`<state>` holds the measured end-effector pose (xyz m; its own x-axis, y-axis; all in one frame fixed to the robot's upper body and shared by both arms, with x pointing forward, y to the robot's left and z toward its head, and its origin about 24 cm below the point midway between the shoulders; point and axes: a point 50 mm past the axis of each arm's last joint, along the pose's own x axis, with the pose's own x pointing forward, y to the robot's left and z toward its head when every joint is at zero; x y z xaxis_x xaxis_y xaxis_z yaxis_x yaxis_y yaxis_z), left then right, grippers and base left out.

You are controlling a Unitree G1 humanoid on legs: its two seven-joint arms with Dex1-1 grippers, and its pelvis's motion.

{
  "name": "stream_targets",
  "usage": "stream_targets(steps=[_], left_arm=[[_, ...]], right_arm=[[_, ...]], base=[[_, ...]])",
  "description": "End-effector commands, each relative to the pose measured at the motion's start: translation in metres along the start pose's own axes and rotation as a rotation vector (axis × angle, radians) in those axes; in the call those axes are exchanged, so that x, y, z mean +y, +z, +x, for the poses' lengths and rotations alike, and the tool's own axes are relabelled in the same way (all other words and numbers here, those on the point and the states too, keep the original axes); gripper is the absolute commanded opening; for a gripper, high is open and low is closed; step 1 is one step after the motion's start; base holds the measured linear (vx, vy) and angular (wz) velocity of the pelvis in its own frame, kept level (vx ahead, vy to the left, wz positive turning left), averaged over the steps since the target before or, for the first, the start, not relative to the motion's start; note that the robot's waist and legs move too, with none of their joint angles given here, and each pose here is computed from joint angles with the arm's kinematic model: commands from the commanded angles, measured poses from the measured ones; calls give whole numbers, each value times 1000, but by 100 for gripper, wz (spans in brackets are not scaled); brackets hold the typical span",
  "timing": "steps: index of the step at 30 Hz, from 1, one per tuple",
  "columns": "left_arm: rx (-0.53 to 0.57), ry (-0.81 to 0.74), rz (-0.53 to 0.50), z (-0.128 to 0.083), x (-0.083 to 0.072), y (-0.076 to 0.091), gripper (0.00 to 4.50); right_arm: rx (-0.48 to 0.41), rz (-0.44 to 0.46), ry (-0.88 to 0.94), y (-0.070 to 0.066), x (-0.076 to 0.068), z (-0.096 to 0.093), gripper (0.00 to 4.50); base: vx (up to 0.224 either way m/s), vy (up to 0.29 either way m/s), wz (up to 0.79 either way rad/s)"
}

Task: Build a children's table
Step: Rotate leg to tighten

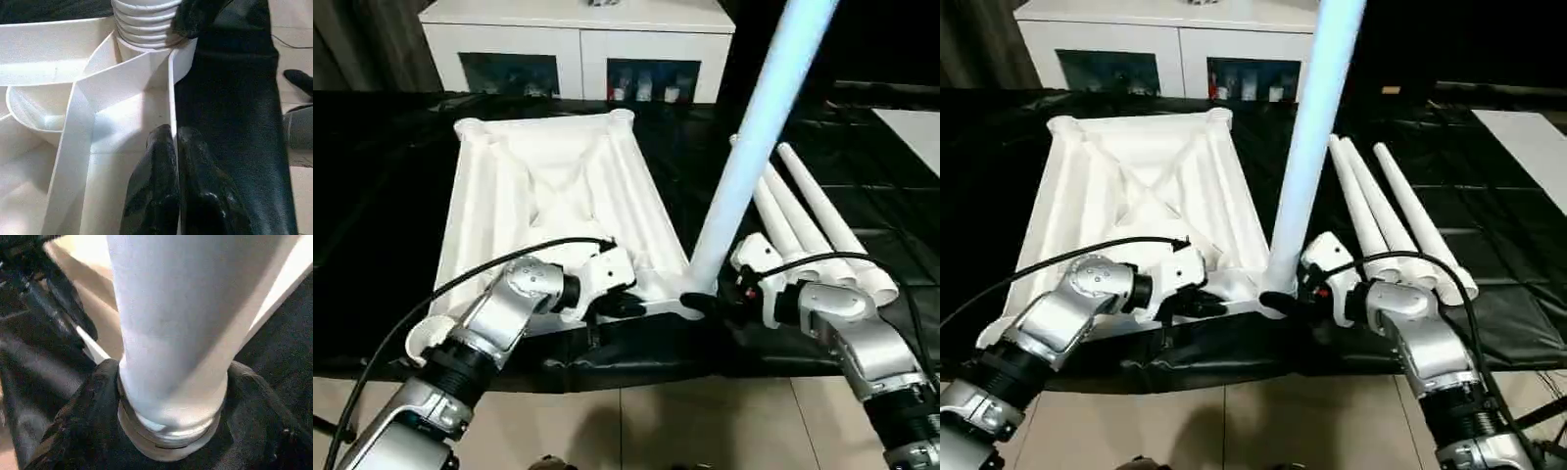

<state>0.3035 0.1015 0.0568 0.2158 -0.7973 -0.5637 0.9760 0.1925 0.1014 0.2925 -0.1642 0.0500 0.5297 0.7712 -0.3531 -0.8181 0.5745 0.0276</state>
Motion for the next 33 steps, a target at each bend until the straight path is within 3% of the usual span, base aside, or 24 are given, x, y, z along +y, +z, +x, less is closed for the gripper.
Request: stream_targets(steps=[1,5,8,11,15,17,19,20,26,28,31,33], left_arm=[[-51,27,17,1,3,14,0],[-74,206,-89,14,17,20,0],[-82,301,-160,24,23,25,0],[-87,407,-249,37,27,32,0],[-99,455,-277,46,28,39,0],[-120,459,-243,48,27,45,0],[-127,456,-229,48,27,45,0],[-133,450,-215,46,27,46,0],[-126,413,-151,32,25,37,0],[-122,405,-147,30,24,35,0],[-91,325,-92,23,19,27,0],[-84,301,-82,21,17,25,0]], right_arm=[[-46,60,-92,3,-8,4,272],[-81,216,-332,-1,-12,28,270],[-76,284,-469,0,-12,45,269],[-50,302,-602,3,-9,65,269],[-60,322,-598,11,6,87,269],[-82,260,-484,20,25,104,269],[-99,250,-464,23,27,105,269],[-127,253,-445,25,28,104,325],[-191,202,-482,31,6,77,372],[-187,187,-486,31,3,72,378],[-127,83,-428,24,-11,41,409],[-115,58,-401,23,-13,34,421]], base=[[0,0,0],[0,0,0],[0,0,0],[0,0,0],[0,0,0],[0,0,0],[0,0,0],[0,0,0],[0,0,0],[0,0,0],[0,0,0],[0,0,0]])
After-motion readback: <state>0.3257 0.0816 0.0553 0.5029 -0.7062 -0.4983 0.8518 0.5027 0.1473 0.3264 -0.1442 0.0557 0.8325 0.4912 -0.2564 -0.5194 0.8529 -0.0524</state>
